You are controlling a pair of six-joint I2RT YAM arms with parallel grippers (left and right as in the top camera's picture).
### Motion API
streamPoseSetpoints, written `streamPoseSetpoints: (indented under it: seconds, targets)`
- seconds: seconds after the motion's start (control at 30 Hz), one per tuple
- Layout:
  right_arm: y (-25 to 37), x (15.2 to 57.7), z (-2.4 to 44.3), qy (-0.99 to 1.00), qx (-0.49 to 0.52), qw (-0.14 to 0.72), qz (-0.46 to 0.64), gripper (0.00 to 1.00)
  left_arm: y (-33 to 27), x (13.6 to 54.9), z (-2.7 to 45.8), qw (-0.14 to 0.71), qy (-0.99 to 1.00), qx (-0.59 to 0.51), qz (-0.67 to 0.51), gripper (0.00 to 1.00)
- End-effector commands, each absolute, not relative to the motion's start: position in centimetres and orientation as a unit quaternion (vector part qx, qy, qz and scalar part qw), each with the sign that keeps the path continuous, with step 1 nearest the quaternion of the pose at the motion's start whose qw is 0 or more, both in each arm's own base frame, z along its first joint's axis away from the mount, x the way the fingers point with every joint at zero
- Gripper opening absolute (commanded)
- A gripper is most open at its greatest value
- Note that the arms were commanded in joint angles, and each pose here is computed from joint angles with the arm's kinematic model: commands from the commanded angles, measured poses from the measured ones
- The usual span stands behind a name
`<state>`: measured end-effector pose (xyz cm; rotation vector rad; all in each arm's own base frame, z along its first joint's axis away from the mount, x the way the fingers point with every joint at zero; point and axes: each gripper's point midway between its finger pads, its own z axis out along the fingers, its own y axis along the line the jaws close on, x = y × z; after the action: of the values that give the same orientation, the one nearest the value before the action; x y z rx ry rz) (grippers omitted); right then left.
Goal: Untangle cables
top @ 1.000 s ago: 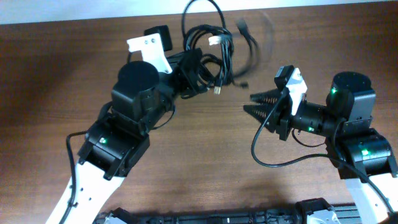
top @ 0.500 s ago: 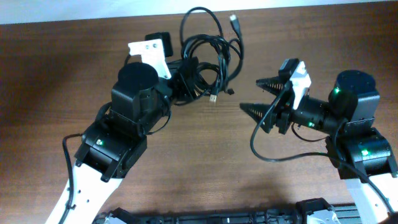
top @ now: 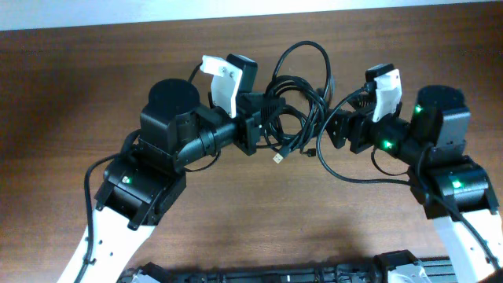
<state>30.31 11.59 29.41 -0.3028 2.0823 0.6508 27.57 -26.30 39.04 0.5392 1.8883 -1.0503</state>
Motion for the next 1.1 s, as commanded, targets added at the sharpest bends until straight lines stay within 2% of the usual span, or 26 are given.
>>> streamPoseSetpoints:
  seconds: [0.0, 0.23, 0.47, 0.67, 0.93, 1.07]
  targets:
    - [10.2, 30.8, 27.6, 0.869, -0.093, 0.432, 0.223, 0.81, -26.3, 26.6, 40.8, 0.465, 0.734, 0.252, -0.427, 0.00]
    - [9.8, 30.5, 26.9, 0.878, -0.085, 0.420, 0.213, 0.82, -25.8, 27.6, 41.2, 0.488, 0.734, 0.235, -0.409, 0.00]
    - [11.4, 28.5, 29.6, 0.848, -0.120, 0.444, 0.263, 0.82, -24.1, 29.6, 40.1, 0.506, 0.764, 0.188, -0.354, 0.00]
    - [11.3, 26.9, 32.5, 0.820, -0.132, 0.492, 0.261, 0.99, -23.9, 30.0, 39.8, 0.508, 0.769, 0.180, -0.345, 0.00]
    - [11.3, 26.5, 34.7, 0.794, -0.142, 0.530, 0.261, 0.99, -24.5, 29.6, 39.4, 0.493, 0.770, 0.193, -0.357, 0.00]
    - [13.1, 25.8, 37.0, 0.753, -0.189, 0.552, 0.305, 0.99, -24.7, 29.4, 39.1, 0.486, 0.771, 0.197, -0.361, 0.00]
